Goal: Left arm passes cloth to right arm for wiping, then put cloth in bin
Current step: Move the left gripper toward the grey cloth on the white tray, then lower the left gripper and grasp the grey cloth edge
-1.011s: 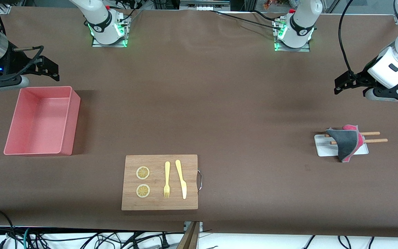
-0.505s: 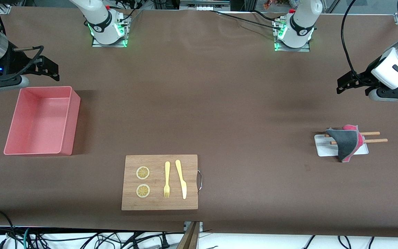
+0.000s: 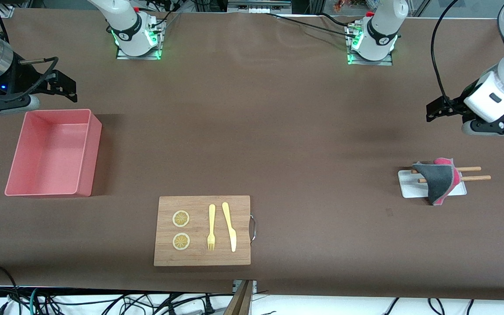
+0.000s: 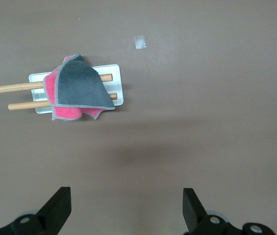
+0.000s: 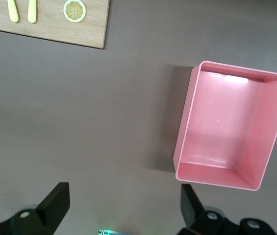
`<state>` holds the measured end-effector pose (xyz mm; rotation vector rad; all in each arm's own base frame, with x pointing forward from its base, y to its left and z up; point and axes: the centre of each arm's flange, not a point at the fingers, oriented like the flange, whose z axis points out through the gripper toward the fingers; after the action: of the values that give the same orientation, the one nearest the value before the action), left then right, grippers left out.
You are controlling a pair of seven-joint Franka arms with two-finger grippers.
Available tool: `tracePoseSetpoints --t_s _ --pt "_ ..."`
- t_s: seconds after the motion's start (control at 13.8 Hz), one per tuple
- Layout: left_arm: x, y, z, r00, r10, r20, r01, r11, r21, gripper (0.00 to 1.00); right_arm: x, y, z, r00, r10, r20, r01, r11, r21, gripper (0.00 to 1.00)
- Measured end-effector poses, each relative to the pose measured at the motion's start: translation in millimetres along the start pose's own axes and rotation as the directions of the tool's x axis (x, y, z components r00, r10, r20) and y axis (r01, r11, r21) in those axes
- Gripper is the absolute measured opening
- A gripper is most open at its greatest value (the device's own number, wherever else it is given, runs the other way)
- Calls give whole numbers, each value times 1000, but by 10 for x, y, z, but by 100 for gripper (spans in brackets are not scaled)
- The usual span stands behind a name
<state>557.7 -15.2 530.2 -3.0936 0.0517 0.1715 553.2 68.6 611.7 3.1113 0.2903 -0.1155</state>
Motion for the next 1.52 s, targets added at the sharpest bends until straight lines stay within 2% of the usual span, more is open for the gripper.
tracePoseSetpoints --t_s 0.22,0.43,0.58,0.65,0.79,0.94,1.08,1.16,1.3,1.44,1.52 --pt "94 -30 157 999 -2 36 2 1000 2 100 2 -29 -12 1000 -3 -4 3 1000 13 100" --pt "299 -188 114 999 -28 18 28 1000 -4 100 2 -30 -16 1000 -3 -5 4 1000 15 100" --pt "446 -450 201 997 -70 31 71 997 -16 100 2 -30 -18 1000 -3 -5 3 1000 15 100" --pt "490 -667 304 993 -110 49 113 993 -45 100 2 -30 -18 1000 -3 -5 3 1000 15 100" --pt "518 -1156 577 973 -211 99 224 961 -159 100 2 -30 -18 1000 -3 -5 3 1000 15 100" --pt "506 -1655 875 937 -315 152 348 888 -300 100 3 -31 -19 1000 -4 -6 4 1000 15 100" --pt "481 -2119 1155 907 -384 174 422 813 -402 100 3 -31 -19 1000 -4 -6 4 1000 14 100" --pt "477 -2275 1257 912 -378 158 408 795 -450 100 3 -31 -20 1000 -4 -6 4 1000 14 100" --pt "540 -2411 1405 934 -344 92 342 796 -499 96 3 -32 -20 1000 -4 -6 4 1000 14 100" --pt "567 -2527 1628 949 -308 63 293 791 -537 74 3 -31 -20 1000 -4 -6 4 1000 15 100" --pt "572 -2587 1774 956 -288 54 267 782 -563 71 3 -31 -21 1000 -4 -6 4 1000 14 100"
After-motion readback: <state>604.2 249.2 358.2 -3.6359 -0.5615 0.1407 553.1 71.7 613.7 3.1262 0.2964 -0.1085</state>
